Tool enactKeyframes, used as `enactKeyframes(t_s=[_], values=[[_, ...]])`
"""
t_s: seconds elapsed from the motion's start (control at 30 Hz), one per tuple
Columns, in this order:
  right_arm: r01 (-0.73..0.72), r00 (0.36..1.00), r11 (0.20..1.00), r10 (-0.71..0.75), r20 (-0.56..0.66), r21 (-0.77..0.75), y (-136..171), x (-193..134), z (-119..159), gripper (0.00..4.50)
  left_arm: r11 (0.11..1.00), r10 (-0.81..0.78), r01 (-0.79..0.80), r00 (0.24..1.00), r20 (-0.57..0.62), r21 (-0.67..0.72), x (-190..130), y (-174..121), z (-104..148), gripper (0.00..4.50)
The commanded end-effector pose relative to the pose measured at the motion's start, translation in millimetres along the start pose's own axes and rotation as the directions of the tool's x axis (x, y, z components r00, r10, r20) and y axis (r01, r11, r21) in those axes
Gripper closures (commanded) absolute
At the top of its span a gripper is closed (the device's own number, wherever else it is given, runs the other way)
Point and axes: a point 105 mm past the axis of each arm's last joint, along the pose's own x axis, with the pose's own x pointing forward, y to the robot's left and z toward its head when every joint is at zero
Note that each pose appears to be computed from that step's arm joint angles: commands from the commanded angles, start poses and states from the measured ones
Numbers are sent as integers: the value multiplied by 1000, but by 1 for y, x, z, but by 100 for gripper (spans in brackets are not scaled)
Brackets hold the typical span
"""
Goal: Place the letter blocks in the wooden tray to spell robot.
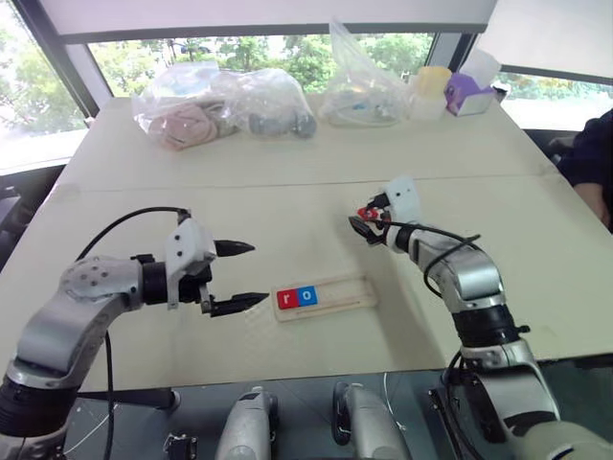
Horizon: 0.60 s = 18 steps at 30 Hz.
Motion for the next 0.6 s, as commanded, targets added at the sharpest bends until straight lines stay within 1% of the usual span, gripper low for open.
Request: enactKeyframes(t_s=[0.03,0.23,0.43,0.53,0.6], values=[[41,998,999,-40,54,-17,-5,8,13,39,999,12,-13,1000,17,39,-4,-3,10,5],[53,998,998,-54,34,18,-6,23,5,39,1000,17,-16,999,36,-11,-10,-6,14,5],[43,999,999,-44,25,33,-2,31,1,39,1000,12,-11,1000,9,-16,-14,-5,13,5],[34,999,999,-35,16,35,0,33,0,118,1000,10,-10,1000,-28,11,-15,-3,9,0],[31,999,999,-31,13,41,0,33,0,213,1000,12,-11,999,-38,21,-15,-2,8,0]])
